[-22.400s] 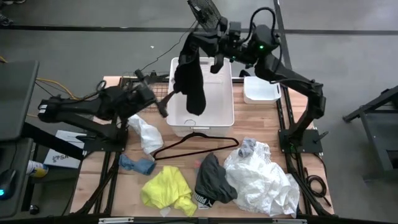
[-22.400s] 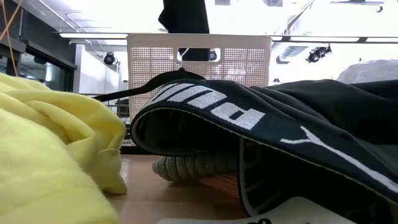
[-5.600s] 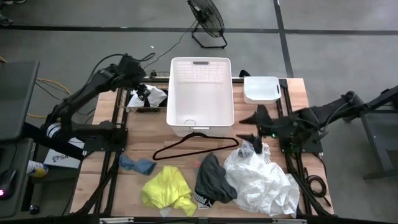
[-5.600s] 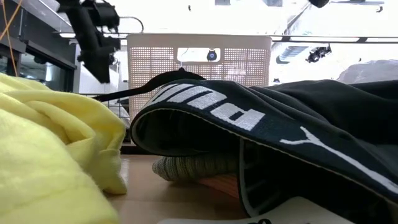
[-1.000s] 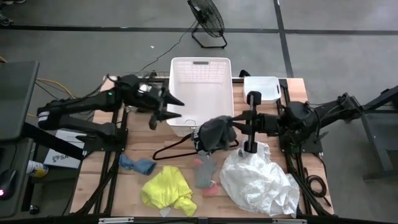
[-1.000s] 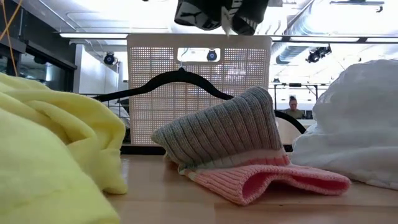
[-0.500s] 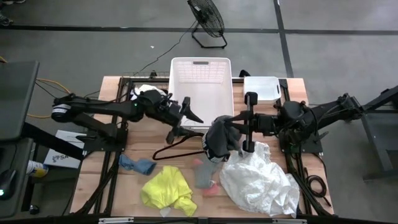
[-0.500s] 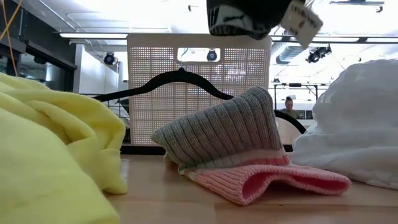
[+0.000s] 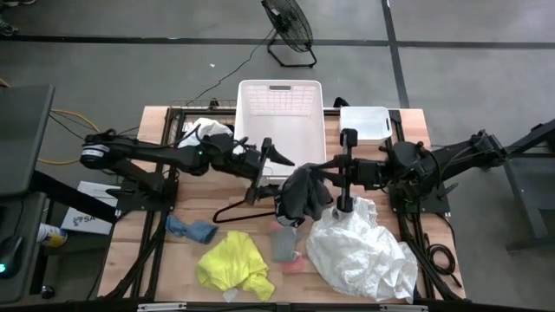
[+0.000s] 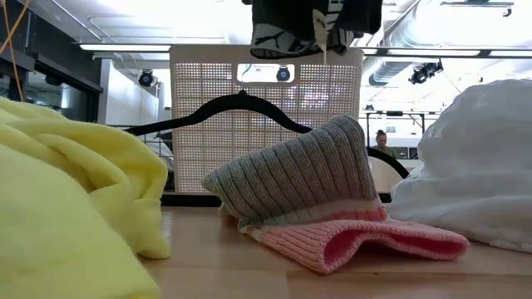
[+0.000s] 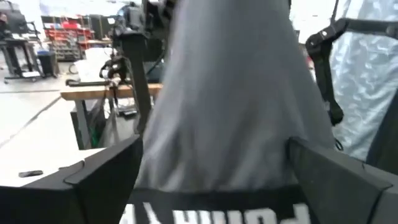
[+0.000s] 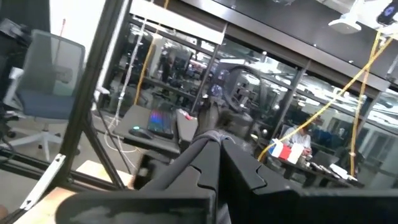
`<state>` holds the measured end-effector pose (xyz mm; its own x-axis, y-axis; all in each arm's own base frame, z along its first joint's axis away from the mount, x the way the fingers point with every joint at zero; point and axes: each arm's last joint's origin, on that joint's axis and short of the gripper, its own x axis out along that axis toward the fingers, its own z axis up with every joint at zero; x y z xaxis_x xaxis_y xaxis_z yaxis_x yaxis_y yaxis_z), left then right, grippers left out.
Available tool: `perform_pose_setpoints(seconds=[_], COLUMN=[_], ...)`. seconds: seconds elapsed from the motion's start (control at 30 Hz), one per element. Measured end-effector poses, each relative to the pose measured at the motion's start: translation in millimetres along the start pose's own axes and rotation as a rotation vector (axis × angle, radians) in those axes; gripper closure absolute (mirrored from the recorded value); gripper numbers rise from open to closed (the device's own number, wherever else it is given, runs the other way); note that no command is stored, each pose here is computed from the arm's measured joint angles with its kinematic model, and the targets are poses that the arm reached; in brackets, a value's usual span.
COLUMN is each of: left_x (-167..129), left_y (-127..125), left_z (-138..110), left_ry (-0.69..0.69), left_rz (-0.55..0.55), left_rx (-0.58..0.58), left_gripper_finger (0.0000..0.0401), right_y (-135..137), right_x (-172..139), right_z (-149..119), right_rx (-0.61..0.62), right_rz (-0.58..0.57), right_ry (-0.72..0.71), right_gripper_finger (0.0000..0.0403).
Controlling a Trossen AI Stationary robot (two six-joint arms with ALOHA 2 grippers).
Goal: Pick & Place Cloths
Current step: Put the gray underwear into the wire basket
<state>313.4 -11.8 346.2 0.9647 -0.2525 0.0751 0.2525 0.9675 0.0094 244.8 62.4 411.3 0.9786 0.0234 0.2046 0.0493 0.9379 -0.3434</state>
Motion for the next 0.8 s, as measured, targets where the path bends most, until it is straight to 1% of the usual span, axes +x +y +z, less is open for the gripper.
perform_pose_setpoints(seconds=[0.1,0.23,0.33,0.43,0.6,0.8], left_x=[4.4,5.6,6.3,6.5,17.3,38.7], left_y=[-5.7,-13.6,-15.9,-14.9,-12.0,-7.3], left_z=[-3.9,-2.2,-1.8,-1.3,-13.8,-20.7], left_ry=[0.008,-0.007,-0.013,-0.020,-0.008,0.026], left_rz=[-0.022,-0.032,-0.006,0.035,0.060,0.084], left_rx=[-0.003,0.001,0.002,0.003,-0.003,-0.005], left_gripper_finger=[0.0004,0.0004,0.0004,0.0004,0.0004,0.0004], right_y=[-2.5,-7.0,-10.0,-13.7,-18.1,-20.9], right_x=[0.6,1.7,4.4,5.9,9.3,11.1], right_z=[-1.5,-3.7,-7.1,-8.3,-9.9,-12.2], right_rx=[-0.003,-0.008,-0.013,0.006,0.014,0.014], right_rz=[-0.014,-0.032,-0.044,-0.026,-0.025,-0.037], right_ry=[0.010,0.018,0.028,0.011,-0.015,-0.011], right_gripper_finger=[0.0399,0.0399,0.0399,0.0399,0.0399,0.0399])
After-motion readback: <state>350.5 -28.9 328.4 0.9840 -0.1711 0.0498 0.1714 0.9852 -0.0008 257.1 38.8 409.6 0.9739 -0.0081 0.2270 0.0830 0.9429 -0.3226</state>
